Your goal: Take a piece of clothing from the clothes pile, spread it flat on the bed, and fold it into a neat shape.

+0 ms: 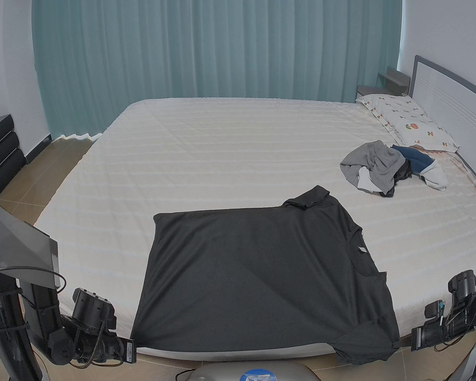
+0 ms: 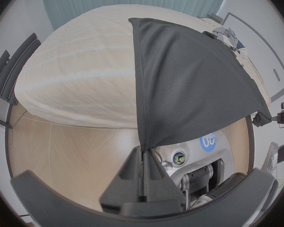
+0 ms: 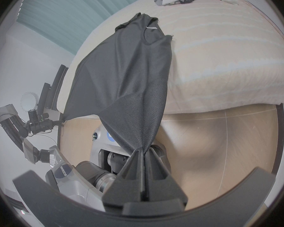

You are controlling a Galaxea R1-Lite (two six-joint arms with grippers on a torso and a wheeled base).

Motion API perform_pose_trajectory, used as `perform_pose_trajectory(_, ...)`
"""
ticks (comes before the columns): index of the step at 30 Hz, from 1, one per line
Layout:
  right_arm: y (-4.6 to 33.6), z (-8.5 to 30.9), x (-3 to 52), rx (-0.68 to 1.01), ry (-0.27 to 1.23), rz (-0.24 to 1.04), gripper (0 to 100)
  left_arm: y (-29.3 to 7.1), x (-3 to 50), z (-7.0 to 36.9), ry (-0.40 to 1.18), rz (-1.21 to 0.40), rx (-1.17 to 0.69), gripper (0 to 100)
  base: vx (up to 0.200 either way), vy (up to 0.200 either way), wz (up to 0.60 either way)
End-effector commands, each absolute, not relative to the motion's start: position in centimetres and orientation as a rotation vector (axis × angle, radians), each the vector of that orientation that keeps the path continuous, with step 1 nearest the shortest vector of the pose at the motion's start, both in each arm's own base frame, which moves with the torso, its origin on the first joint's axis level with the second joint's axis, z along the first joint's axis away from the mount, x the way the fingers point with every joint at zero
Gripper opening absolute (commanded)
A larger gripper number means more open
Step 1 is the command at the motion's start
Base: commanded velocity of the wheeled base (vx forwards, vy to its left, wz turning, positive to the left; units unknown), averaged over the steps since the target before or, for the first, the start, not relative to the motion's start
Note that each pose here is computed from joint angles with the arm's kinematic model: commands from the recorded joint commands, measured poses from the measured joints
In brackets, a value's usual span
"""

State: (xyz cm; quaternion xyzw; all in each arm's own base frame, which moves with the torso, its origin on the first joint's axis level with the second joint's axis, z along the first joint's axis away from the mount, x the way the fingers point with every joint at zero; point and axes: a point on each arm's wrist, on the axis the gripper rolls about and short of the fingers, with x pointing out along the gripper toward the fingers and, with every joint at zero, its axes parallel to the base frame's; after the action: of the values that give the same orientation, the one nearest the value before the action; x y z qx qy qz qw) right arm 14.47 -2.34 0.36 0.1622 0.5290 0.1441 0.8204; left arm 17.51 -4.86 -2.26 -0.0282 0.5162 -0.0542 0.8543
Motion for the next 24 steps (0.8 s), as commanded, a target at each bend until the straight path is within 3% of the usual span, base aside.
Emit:
perform_pose_trajectory(1,-2.2,2.0,14.5,0.349,0.995,0.365,0,-4.9,18.0,-0.8,0.992,-0.117,-0.103,0,0.000,0.000,0.00)
perform_pose_trajectory(4,-2.3,2.6,15.1,0.350,0.948,0.369,0,-5.1,18.8,-0.5,0.949,-0.104,-0.152,0,0.000,0.000,0.00)
perform_pose_trajectory(5,-2.7,4.2,17.4,0.423,0.858,0.327,0,-6.0,22.0,0.6,0.820,-0.062,-0.330,0,0.000,0.000,0.00)
perform_pose_trajectory(11,-3.1,5.9,19.7,0.480,0.780,0.297,0,-6.5,25.0,2.6,0.682,-0.011,-0.544,0,0.000,0.000,0.00)
perform_pose_trajectory(24,-3.3,6.9,20.6,0.515,0.712,0.285,0,-4.7,24.5,3.5,0.642,0.054,-0.595,0,0.000,0.000,0.00)
